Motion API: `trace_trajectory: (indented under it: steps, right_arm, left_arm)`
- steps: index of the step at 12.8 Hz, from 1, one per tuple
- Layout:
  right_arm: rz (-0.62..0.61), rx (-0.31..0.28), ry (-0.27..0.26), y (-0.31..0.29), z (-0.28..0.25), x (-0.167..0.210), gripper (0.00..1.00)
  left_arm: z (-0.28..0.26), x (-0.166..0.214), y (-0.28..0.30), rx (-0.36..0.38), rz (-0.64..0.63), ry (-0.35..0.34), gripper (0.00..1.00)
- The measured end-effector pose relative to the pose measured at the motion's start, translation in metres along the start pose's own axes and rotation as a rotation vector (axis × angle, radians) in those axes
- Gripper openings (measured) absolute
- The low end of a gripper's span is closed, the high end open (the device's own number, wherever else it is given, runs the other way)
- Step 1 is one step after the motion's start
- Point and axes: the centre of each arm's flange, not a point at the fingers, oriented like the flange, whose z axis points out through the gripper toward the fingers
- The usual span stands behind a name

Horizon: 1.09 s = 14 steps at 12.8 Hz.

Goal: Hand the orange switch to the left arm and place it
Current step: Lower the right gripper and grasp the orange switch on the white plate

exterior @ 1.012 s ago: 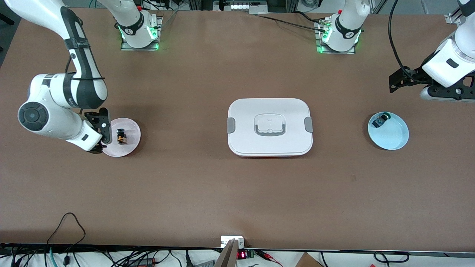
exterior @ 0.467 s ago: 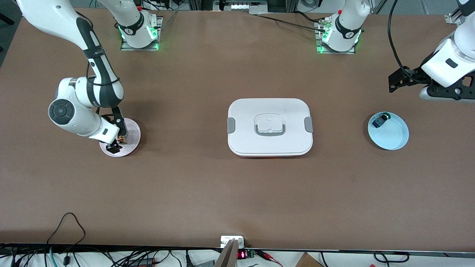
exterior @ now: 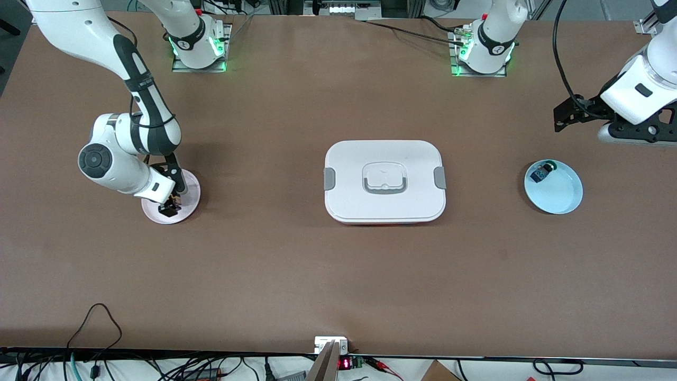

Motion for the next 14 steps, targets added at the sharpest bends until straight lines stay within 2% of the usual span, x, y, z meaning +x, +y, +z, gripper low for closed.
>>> trace_trajectory:
  steps: [3, 14]
  right_arm:
    - [0.027, 0.005, 0.01, -0.007, 0.004, -0.009, 1.0]
    - [0.053, -0.013, 0.005, -0.01, 0.015, -0.007, 1.0]
  left_arm:
    - [0.0, 0.0, 0.0, 0.0, 0.0, 0.0, 1.0]
    - [0.0, 0.0, 0.0, 0.0, 0.0, 0.0, 1.0]
